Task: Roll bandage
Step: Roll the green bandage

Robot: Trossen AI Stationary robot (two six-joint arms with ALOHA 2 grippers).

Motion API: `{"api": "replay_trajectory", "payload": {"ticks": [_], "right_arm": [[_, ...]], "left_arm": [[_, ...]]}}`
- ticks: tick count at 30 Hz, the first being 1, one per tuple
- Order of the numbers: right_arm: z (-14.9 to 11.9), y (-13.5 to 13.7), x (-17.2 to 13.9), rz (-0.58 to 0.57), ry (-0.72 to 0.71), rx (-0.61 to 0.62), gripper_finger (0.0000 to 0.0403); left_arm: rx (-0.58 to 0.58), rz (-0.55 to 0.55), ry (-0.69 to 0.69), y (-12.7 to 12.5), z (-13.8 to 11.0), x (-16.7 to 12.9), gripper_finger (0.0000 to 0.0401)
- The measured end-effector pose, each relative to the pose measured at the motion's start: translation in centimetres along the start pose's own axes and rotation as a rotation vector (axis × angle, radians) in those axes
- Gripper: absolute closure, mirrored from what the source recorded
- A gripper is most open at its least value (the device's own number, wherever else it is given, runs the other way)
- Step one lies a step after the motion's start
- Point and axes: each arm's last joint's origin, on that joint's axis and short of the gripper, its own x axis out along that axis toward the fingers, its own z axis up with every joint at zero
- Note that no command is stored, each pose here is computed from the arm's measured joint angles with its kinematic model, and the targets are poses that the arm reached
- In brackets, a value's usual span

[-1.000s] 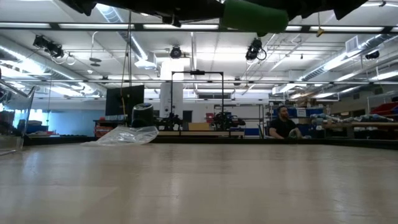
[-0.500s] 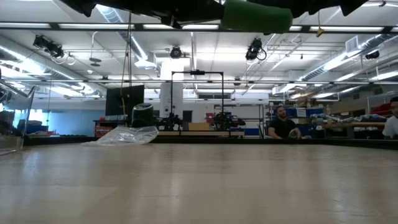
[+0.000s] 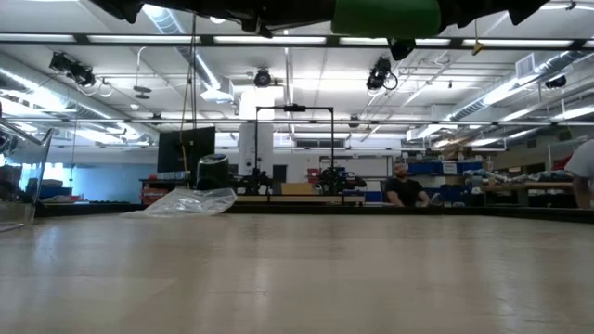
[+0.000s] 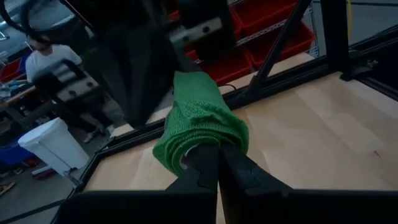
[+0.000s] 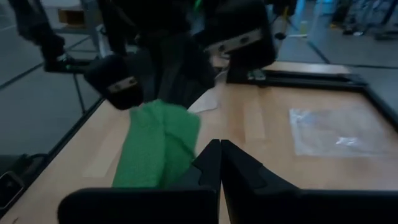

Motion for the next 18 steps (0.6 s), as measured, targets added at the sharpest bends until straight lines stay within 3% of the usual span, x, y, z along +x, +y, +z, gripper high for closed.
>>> {"api": "replay_trajectory", "payload": {"ticks": [10,18], "right_arm": [[0.9,0.2,-1.9,0.003,-0.029,-0.006,0.0374],[-0.2,1.0,-1.9,0.036,0.025,-0.017,0.0397]], "left_arm": [[-0.016,0.009,0.025,0.0,-0.2,0.0,0.0398],[-0.006,0.017,0.032,0.0,-0.3,0.0,0.0398]]}}
